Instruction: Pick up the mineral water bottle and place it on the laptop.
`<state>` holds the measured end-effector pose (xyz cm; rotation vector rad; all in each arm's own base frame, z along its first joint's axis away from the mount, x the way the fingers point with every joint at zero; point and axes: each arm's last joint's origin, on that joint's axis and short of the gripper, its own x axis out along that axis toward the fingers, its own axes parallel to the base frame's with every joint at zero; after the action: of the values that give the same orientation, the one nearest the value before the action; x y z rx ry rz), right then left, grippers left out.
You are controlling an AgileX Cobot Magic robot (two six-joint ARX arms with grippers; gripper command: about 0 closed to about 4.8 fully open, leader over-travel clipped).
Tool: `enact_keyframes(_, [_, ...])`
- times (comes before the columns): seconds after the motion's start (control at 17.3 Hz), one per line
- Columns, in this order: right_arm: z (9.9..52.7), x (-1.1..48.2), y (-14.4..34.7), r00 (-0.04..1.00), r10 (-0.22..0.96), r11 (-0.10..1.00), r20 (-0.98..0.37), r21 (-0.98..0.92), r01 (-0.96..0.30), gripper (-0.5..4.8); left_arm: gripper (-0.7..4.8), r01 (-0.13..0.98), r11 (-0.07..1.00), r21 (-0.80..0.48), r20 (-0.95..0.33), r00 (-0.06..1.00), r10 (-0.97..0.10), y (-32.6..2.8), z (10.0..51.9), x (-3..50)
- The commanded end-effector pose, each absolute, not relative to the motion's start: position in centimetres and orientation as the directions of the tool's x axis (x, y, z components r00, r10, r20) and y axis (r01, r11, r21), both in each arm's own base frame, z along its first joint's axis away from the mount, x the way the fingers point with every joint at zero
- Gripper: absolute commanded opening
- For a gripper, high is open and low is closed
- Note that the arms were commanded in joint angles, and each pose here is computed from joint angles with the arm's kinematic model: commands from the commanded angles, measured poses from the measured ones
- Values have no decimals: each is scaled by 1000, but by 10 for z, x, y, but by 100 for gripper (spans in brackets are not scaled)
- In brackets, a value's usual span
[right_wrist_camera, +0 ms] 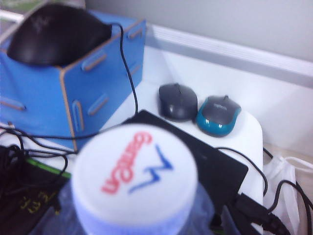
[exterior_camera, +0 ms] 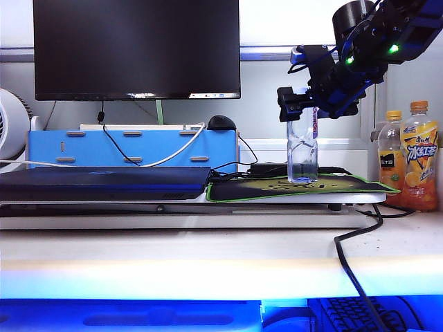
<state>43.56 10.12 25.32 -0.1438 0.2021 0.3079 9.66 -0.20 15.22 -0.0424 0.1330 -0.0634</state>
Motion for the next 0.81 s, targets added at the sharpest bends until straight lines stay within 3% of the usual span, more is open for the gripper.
enact_keyframes(0.06, [254,435,102,931,287,941,-226,-115,-318,395,-2,64,997,-45,-120,990,-69,-2,154,97])
enact_keyframes(0.12, [254,435,101,930,283,942,-232,-115,-316,281,-2,64,997,-45,-120,990,-69,-2,154,97])
enact_keyframes(0.17, [254,435,101,930,284,942,-232,-115,-316,217,-2,64,997,-45,-120,990,-69,-2,154,97])
enact_keyframes(0.23, [254,435,101,931,284,942,-231,-115,-316,202,-2,64,997,-45,-120,990,-69,-2,154,97])
enact_keyframes(0.52, [256,435,102,933,289,941,-214,-115,-318,197,-2,64,997,-45,-120,990,-69,-2,154,97])
enact_keyframes(0.81, [273,432,104,919,376,919,-122,-78,-386,197,-2,64,997,-45,-120,990,-69,-2,154,97])
